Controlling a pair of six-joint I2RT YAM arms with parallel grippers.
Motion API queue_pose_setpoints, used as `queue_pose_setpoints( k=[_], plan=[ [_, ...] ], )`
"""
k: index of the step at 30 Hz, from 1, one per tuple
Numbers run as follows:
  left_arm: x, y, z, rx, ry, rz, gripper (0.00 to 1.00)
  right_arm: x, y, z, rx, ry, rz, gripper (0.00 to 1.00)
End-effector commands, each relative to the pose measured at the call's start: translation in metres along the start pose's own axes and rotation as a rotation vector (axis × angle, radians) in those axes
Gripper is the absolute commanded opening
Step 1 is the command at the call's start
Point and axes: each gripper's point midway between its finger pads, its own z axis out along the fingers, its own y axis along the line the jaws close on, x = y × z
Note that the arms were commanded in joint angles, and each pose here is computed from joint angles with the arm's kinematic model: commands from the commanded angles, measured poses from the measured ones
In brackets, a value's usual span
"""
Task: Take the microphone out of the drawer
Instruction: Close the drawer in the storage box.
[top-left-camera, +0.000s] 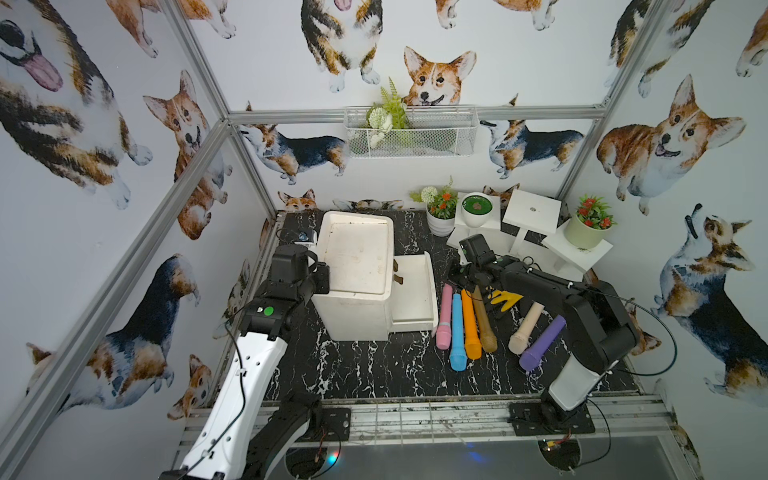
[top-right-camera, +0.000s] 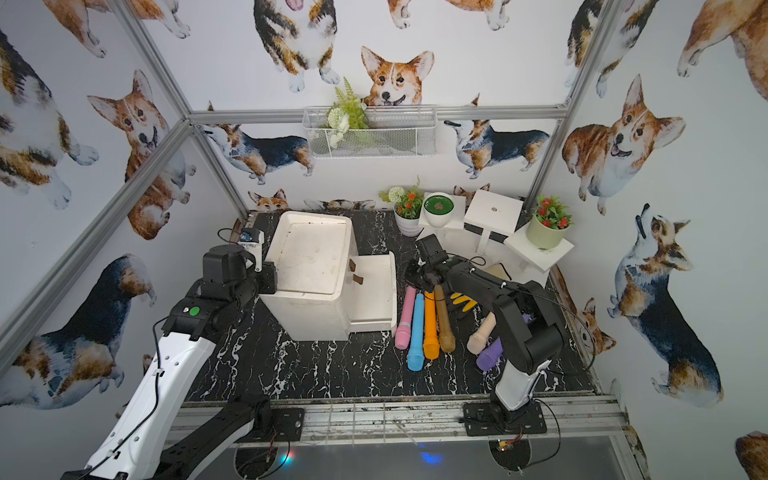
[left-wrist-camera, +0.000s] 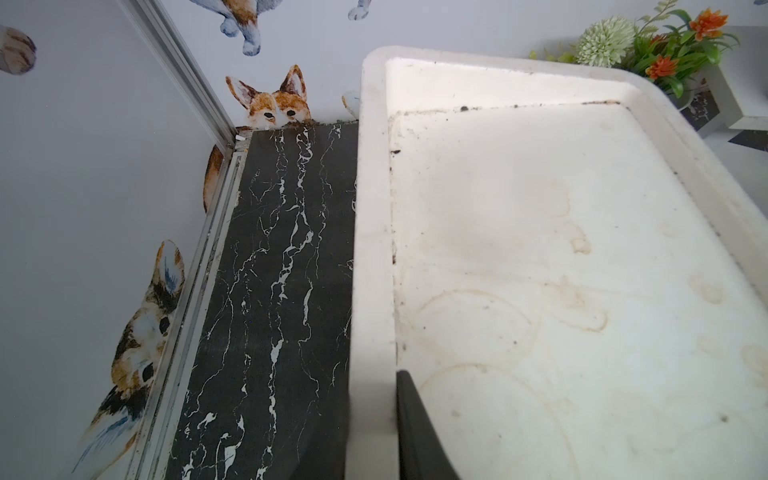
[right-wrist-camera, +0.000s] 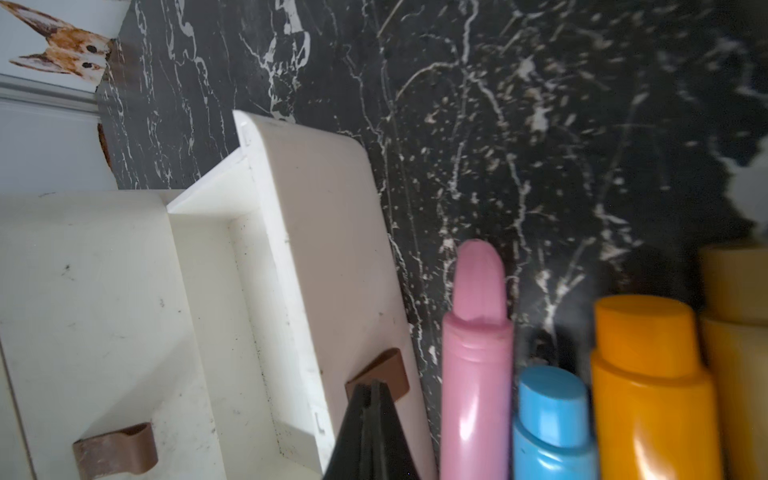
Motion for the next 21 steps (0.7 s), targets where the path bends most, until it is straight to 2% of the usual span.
queue_pose_setpoints(
  k=[1, 21],
  plan=[
    [0.005, 0.001, 0.0, -0.005, 0.018, 0.064, 0.0, 0.002, 0.017, 0.013, -0.044, 0.027, -0.004, 0.0],
    [0.007, -0.002, 0.003, 0.009, 0.025, 0.05, 0.0, 0.052, 0.084, 0.056, -0.185, 0.152, -0.075, 0.0]
  ],
)
